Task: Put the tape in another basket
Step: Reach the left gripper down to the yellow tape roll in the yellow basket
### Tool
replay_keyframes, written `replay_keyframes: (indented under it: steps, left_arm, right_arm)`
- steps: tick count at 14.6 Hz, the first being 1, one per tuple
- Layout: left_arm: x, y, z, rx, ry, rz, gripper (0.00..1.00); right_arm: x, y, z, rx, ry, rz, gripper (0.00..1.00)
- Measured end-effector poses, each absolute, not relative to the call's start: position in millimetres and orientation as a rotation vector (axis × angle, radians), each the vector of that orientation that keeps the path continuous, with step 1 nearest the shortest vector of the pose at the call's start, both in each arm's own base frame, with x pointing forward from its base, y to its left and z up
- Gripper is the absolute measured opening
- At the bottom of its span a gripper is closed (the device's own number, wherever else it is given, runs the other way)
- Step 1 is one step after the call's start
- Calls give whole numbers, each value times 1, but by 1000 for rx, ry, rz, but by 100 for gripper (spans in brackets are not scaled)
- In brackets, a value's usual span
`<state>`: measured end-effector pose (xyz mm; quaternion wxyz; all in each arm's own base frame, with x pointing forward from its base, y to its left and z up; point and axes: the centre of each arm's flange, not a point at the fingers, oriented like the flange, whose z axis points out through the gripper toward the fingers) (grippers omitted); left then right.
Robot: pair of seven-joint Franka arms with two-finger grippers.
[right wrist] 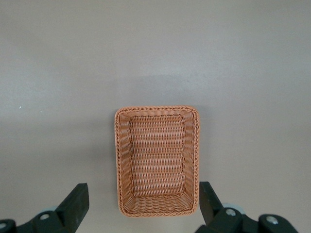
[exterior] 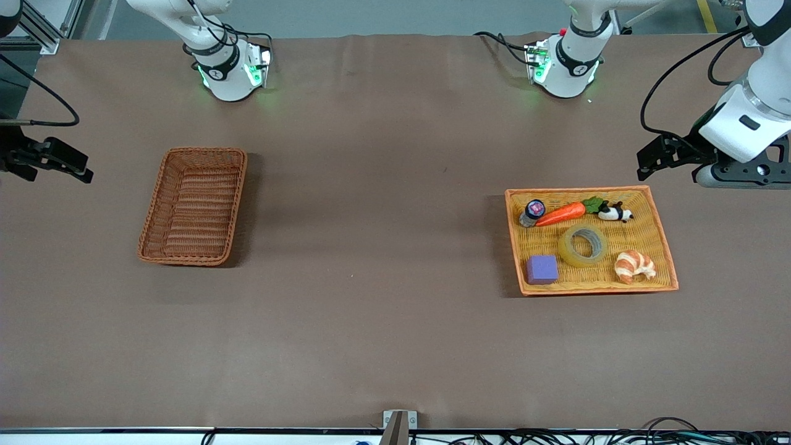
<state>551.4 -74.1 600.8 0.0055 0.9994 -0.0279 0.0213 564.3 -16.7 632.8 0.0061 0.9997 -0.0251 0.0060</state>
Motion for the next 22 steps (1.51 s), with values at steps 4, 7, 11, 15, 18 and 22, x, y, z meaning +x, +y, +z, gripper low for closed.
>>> replay_keyframes:
  steps: [4, 7, 11, 15, 18, 22]
  left_arm:
    - [551, -74, 601, 3129, -87, 66, 100]
    - [552, -74, 598, 3129, -87, 59, 100]
    - [566, -71, 566, 3129, -78, -13, 100]
    - [590, -54, 482, 3124, -30, -69, 100]
    - [603, -32, 409, 3129, 16, -132, 100]
    - [616, -23, 326, 3132, 17, -234, 100]
  right_arm:
    - [564, -17, 633, 3130, -78, 19, 100]
    - [564, -17, 633, 3130, -78, 19, 100]
    - [564, -17, 633, 3131, -79, 19, 100]
    - [564, -17, 633, 3131, -79, 18, 100]
    - [564, -17, 633, 3132, -79, 18, 100]
    - [564, -17, 633, 3133, -79, 18, 100]
